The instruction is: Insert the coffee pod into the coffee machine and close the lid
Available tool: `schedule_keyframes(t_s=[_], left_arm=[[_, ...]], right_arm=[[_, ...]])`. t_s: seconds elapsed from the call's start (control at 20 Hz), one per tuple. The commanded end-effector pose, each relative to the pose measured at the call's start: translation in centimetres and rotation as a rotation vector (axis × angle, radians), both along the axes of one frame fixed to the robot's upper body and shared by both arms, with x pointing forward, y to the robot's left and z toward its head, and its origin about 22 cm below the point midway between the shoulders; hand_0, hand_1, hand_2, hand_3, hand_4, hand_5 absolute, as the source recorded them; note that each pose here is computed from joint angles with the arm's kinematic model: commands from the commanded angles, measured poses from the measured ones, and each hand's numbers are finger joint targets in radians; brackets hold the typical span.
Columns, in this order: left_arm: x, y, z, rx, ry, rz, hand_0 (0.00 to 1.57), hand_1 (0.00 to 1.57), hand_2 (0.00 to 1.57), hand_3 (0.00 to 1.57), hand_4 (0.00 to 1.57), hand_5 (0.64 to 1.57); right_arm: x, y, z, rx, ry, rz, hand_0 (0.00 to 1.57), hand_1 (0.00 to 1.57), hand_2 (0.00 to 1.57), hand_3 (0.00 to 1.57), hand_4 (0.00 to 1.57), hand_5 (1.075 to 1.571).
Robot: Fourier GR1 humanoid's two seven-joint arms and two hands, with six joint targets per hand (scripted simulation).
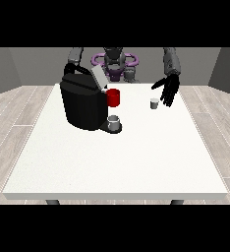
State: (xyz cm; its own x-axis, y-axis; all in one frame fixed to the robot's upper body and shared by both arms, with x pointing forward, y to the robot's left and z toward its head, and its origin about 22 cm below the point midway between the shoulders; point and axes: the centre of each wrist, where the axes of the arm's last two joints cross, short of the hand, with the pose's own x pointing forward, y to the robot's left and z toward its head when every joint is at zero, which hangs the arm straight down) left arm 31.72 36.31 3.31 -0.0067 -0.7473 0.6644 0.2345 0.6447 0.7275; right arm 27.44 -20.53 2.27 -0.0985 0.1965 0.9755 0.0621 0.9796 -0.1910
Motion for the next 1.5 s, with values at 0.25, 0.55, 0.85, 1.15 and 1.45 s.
schedule_keyframes(t_s=[0.25, 0.55, 0.85, 1.15, 1.45], left_arm=[[2.8, -3.9, -1.2, 0.114, -0.098, -0.034, 0.76, 0.76, 0.88, 0.62, 0.00, 1.571], [2.8, -4.1, -2.6, 0.255, -0.166, -0.085, 1.07, 1.07, 1.13, 0.93, 0.46, 1.571], [3.5, -5.0, -3.0, 0.395, -0.031, -0.135, 0.83, 0.83, 1.00, 0.86, 0.34, 1.571], [3.3, -3.0, -4.0, 0.485, 0.053, -0.137, 0.79, 0.79, 0.96, 0.85, 0.39, 1.571], [3.0, -3.6, -5.4, 0.481, 0.064, -0.200, 1.04, 1.04, 1.12, 1.01, 0.40, 1.571]], right_arm=[[3.2, -1.0, 0.3, 0.012, 0.015, -0.015, 0.00, 0.00, 0.00, 0.00, 0.00, 1.571], [2.8, -0.5, -0.7, -0.010, 0.069, 0.009, 0.00, 0.00, 0.00, 0.00, 0.00, 1.571], [2.9, 0.6, -2.6, -0.009, 0.070, 0.017, 0.00, 0.00, 0.00, 0.00, 0.00, 1.571], [2.9, 0.6, -2.5, 0.026, 0.072, 0.018, 0.00, 0.00, 0.00, 0.00, 0.00, 1.571], [1.3, 0.1, -5.1, 0.051, 0.170, -0.010, 0.00, 0.00, 0.00, 0.00, 0.00, 1.571]])
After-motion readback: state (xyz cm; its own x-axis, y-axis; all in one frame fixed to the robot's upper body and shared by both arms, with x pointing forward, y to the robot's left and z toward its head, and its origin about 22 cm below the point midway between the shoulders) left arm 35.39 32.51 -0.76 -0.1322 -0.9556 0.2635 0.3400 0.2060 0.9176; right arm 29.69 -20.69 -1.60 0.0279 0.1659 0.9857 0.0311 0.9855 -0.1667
